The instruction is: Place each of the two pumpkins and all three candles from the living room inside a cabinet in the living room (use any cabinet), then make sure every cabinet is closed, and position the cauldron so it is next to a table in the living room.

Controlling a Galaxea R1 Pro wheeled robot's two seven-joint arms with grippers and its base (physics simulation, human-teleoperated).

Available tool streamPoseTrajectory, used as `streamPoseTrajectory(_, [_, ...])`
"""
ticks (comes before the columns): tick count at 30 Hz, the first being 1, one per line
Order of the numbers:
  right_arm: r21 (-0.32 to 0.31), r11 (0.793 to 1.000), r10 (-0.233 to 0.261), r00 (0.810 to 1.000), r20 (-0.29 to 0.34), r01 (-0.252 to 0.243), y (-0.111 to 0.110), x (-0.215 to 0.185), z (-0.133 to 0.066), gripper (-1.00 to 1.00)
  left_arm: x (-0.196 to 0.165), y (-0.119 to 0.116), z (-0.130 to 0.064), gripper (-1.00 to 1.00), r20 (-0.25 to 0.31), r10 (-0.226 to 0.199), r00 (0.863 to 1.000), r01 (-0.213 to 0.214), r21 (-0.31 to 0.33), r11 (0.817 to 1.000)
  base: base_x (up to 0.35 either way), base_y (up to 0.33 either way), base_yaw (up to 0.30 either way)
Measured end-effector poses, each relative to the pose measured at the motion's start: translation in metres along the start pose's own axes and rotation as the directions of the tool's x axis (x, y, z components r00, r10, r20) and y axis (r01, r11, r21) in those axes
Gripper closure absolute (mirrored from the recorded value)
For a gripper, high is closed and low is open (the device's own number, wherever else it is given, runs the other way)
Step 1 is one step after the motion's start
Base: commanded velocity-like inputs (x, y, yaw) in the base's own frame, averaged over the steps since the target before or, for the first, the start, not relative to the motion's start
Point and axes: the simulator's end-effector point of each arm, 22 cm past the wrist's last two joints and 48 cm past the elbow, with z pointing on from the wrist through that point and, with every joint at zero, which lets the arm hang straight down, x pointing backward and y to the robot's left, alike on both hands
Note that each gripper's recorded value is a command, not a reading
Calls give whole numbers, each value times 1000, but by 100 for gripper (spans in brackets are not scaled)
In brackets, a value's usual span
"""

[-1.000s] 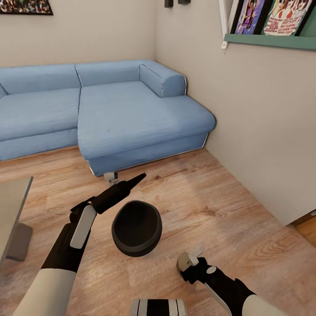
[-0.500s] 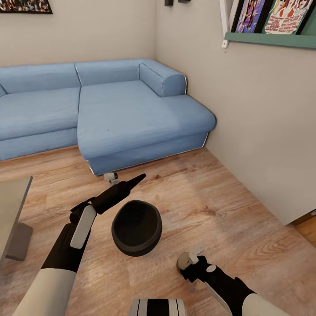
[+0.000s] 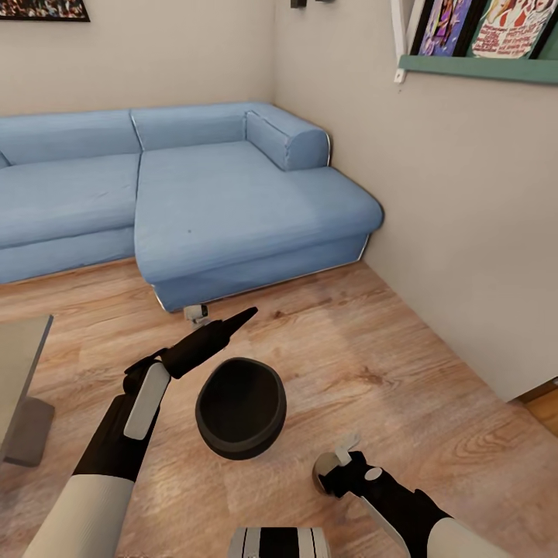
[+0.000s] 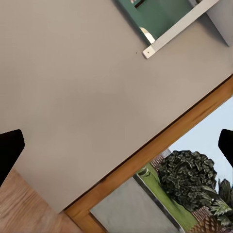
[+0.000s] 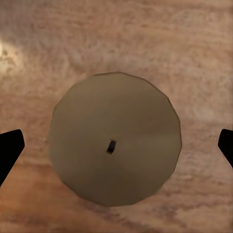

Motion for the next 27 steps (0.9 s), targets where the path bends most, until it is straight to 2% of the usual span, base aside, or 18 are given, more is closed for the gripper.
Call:
streamPoseTrajectory(10, [-17, 1000, 9, 999, -35, -9, 6, 19, 12, -100, 13, 21, -3, -100, -7, -30, 1000, 30, -20, 999, 0, 0, 0])
streamPoseTrajectory(22, [-17, 1000, 9, 999, -34, -9, 6, 19, 12, -100, 14, 12, -2, -100, -13, -29, 1000, 29, 15, 999, 0, 0, 0])
streamPoseTrajectory(27, [-24, 1000, 12, 999, -49, -13, 9, 26, 16, -100, 19, 21, -3, -100, -16, -42, 999, 42, 7, 999, 0, 0, 0])
